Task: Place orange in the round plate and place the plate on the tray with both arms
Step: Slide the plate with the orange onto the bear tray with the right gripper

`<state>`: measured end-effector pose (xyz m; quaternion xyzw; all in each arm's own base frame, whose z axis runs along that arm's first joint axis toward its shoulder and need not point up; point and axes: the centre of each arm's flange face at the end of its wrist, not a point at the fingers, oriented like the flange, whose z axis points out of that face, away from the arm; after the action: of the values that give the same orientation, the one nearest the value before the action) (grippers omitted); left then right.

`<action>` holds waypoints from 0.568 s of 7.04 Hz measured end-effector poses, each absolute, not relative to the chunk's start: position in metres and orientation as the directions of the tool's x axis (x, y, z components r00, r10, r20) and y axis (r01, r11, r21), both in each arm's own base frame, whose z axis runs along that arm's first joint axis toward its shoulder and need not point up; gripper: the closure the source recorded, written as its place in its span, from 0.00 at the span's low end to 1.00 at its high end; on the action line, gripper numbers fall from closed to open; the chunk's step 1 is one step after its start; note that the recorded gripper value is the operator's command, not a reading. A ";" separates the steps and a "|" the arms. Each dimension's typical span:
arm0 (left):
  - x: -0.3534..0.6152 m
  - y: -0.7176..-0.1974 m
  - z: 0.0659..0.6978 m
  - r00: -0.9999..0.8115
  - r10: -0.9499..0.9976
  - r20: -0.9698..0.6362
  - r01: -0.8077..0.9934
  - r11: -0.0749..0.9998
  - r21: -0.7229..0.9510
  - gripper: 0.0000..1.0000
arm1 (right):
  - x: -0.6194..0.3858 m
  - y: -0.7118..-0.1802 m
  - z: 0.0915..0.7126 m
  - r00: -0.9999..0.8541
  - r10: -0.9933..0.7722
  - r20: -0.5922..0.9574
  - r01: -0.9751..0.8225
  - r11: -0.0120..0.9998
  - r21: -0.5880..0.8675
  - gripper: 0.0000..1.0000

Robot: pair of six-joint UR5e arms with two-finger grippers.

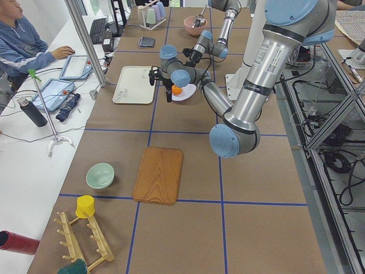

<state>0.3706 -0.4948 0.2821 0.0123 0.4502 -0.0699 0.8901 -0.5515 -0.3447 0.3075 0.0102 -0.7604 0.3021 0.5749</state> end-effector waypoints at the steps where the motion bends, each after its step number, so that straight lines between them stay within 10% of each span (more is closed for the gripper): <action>1: 0.370 -0.495 0.283 0.586 -0.114 -0.802 0.136 0.990 -0.042 0.03 | -0.543 -0.352 0.301 -0.371 0.336 0.865 -0.376 0.798 -0.471 1.00; 4: 0.367 -0.493 0.283 0.584 -0.114 -0.803 0.137 0.990 -0.040 0.03 | -0.518 -0.398 0.301 -0.449 0.334 0.829 -0.486 0.688 -0.540 1.00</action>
<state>0.3675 -0.4927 0.2832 0.0130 0.4504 -0.0705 0.8900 -0.5175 -0.3981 0.3008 0.0503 -0.7555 0.3919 0.5226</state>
